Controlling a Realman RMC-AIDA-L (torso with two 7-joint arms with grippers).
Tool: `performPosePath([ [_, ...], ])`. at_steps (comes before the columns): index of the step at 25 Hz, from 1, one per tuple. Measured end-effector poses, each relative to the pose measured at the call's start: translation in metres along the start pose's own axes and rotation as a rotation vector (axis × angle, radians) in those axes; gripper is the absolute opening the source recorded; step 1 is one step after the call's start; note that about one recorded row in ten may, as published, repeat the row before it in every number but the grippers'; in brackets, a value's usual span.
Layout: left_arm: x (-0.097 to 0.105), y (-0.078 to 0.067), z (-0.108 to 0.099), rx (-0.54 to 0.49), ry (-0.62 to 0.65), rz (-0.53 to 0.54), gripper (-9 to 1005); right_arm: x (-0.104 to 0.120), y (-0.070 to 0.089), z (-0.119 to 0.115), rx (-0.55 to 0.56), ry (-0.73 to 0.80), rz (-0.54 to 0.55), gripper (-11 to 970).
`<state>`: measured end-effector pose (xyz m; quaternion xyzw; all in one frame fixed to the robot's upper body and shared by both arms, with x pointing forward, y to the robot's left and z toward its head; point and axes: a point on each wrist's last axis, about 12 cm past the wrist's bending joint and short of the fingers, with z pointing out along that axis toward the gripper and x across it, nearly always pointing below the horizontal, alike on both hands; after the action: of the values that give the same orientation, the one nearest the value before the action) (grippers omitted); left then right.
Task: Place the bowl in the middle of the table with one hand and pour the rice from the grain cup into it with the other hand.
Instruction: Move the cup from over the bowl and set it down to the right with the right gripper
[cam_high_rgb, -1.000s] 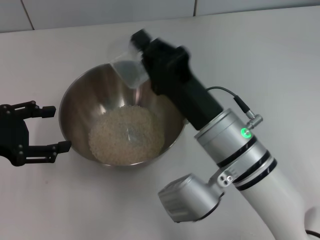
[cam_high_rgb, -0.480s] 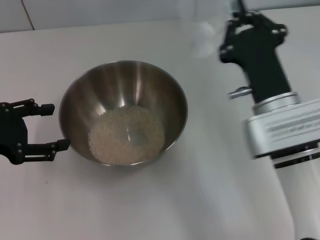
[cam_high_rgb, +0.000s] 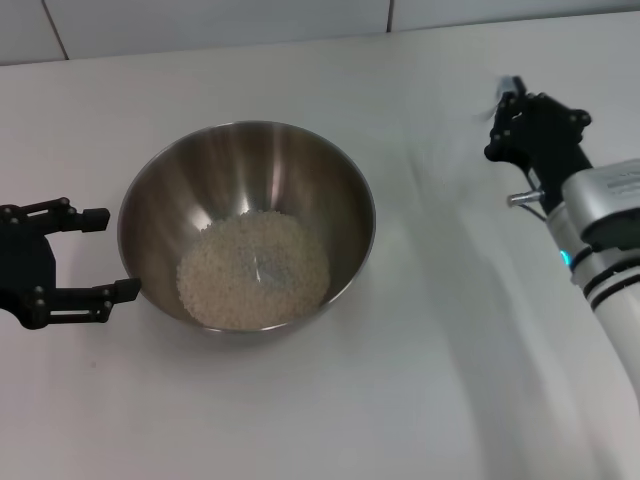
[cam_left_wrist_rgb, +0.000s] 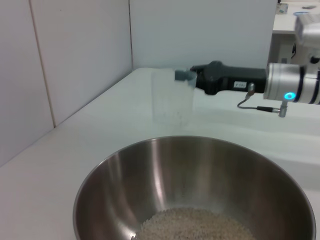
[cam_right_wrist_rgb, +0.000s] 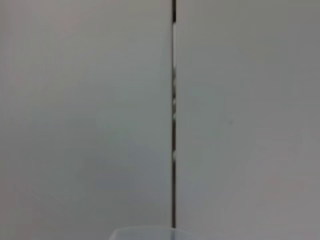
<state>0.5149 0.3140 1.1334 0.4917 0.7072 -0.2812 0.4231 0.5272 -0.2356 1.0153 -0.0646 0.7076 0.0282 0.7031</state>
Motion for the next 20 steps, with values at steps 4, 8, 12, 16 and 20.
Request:
performPosePath([
  [4,0.0,0.0,0.001,0.003,-0.001,0.0,862,0.003,0.006,0.008,-0.069,0.052,-0.044,15],
  [8,-0.001,0.001,0.002,0.006,-0.003,0.001,862,0.004,0.014,0.014,-0.132,0.072,-0.083,15],
  [12,-0.002,0.001,0.002,0.008,-0.003,0.003,862,0.007,0.016,0.021,-0.157,0.125,-0.106,15],
  [16,-0.002,0.001,0.002,0.008,-0.003,0.003,862,0.008,0.017,0.023,-0.162,0.141,-0.111,15],
  [20,-0.002,0.001,0.002,0.01,-0.003,0.003,862,0.008,0.02,0.022,-0.174,0.143,-0.112,22],
])
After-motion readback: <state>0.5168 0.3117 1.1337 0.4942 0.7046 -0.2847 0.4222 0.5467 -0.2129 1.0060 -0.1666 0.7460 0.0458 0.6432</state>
